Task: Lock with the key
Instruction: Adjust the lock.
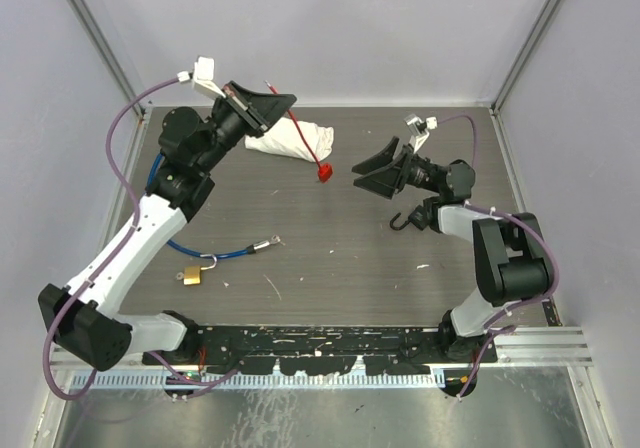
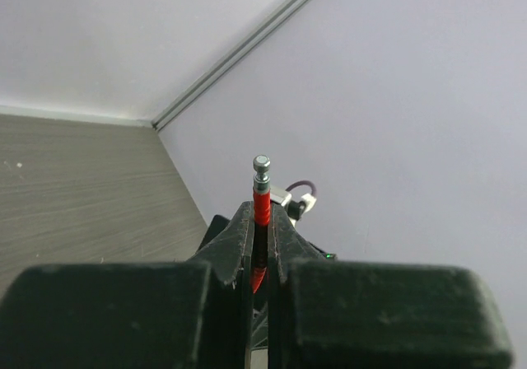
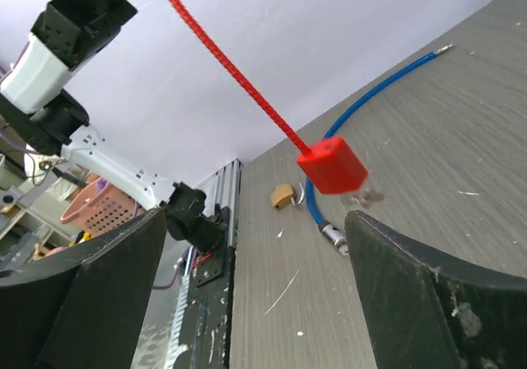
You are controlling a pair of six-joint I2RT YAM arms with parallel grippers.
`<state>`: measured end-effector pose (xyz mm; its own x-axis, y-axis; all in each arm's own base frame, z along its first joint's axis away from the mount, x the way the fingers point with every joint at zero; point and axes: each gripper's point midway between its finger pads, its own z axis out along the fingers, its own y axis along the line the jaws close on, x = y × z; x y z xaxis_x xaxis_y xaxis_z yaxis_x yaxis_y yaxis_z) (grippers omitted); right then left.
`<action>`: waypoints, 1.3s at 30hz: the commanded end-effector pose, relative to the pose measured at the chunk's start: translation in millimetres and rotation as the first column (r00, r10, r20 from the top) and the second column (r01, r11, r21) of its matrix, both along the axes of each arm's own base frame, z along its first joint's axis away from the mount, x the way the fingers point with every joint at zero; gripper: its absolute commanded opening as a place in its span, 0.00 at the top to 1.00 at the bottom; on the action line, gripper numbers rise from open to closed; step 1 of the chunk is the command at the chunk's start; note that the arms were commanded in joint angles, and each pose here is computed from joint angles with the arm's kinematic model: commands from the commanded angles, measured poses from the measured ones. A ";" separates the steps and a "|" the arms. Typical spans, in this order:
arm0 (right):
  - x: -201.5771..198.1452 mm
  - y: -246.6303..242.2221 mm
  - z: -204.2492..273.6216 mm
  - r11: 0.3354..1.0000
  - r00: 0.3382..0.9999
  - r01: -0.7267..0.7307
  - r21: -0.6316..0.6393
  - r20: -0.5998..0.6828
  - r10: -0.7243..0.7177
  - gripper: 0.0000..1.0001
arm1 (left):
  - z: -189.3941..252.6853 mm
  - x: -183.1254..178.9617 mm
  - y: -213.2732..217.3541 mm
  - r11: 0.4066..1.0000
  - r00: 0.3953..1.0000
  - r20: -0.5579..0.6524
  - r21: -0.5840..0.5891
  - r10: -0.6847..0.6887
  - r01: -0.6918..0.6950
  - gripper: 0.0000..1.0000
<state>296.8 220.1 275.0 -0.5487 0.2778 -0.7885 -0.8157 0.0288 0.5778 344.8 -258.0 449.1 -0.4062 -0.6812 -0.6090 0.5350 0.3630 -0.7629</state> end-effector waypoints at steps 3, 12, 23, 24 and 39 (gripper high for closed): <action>17.4 0.3 21.9 0.994 0.974 0.064 0.090 0.210 -0.082 0.05 | 69.9 -31.0 9.8 0.998 0.987 0.157 -0.057 -0.024 0.033 1.00; 15.6 14.6 34.4 0.986 0.972 0.073 0.151 0.211 -0.104 0.05 | 97.9 -38.9 15.2 0.992 0.982 0.191 -0.121 -0.017 0.040 1.00; -12.2 33.1 73.3 0.967 0.984 0.016 0.256 0.166 -0.060 0.05 | 138.4 -49.1 21.0 0.964 0.973 0.232 -0.252 -0.025 0.085 1.00; -11.8 33.3 76.0 0.964 0.986 0.017 0.266 0.157 -0.061 0.05 | 141.1 -49.3 21.8 0.961 0.972 0.233 -0.261 -0.024 0.086 1.00; -33.0 38.3 144.5 0.911 0.987 -0.057 0.409 0.162 -0.011 0.08 | 171.3 -51.4 21.2 0.915 0.968 0.244 -0.376 -0.052 0.144 1.00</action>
<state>296.9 267.9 351.0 -0.5673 0.4813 -0.6682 -0.7948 -0.1076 0.5972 314.0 -248.4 576.8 -0.3950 -0.8048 -0.4429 0.6561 0.0903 -0.7493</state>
